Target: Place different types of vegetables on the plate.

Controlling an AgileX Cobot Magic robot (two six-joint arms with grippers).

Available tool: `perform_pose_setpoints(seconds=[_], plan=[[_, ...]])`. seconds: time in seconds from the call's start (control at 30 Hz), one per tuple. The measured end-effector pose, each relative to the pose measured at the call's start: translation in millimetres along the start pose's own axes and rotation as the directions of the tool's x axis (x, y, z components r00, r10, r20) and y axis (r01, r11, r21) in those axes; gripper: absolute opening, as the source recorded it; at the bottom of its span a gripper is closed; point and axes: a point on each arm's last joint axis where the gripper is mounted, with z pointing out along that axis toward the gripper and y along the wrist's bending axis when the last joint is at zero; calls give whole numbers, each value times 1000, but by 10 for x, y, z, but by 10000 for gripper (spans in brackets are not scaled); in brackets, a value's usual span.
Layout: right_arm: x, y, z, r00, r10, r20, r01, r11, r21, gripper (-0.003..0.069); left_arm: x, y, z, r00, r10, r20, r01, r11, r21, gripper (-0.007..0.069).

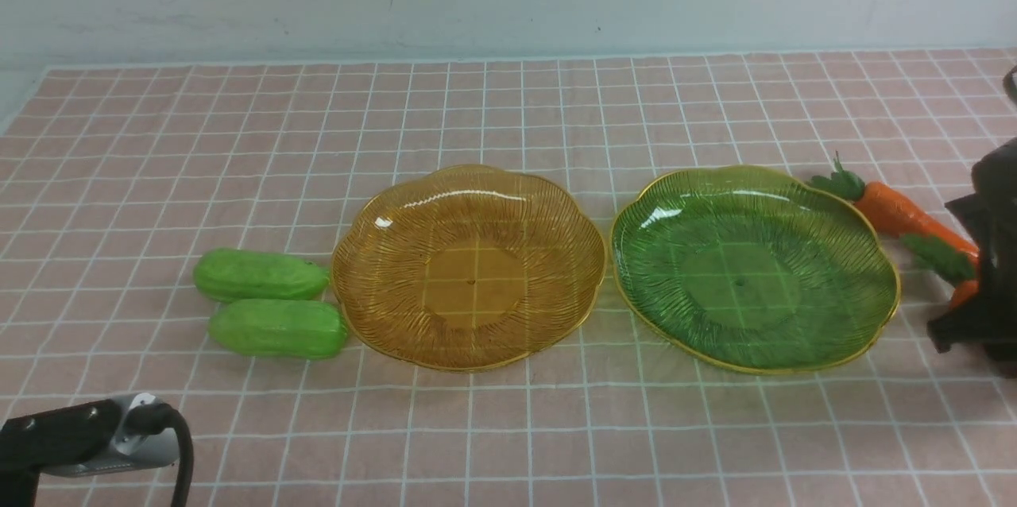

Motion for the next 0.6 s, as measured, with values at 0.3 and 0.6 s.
perform_pose_setpoints(seconds=[0.3, 0.6], plan=[[-48, -194, -711, 988, 129, 89, -119, 986, -116, 279, 2, 0, 0, 1000, 0, -2, 0, 1000, 0, 239], [-248, 422, -1120, 951, 111, 289, 51, 864, -500, 279, 22, -5, 0, 1000, 7, -24, -7, 1000, 6, 239]])
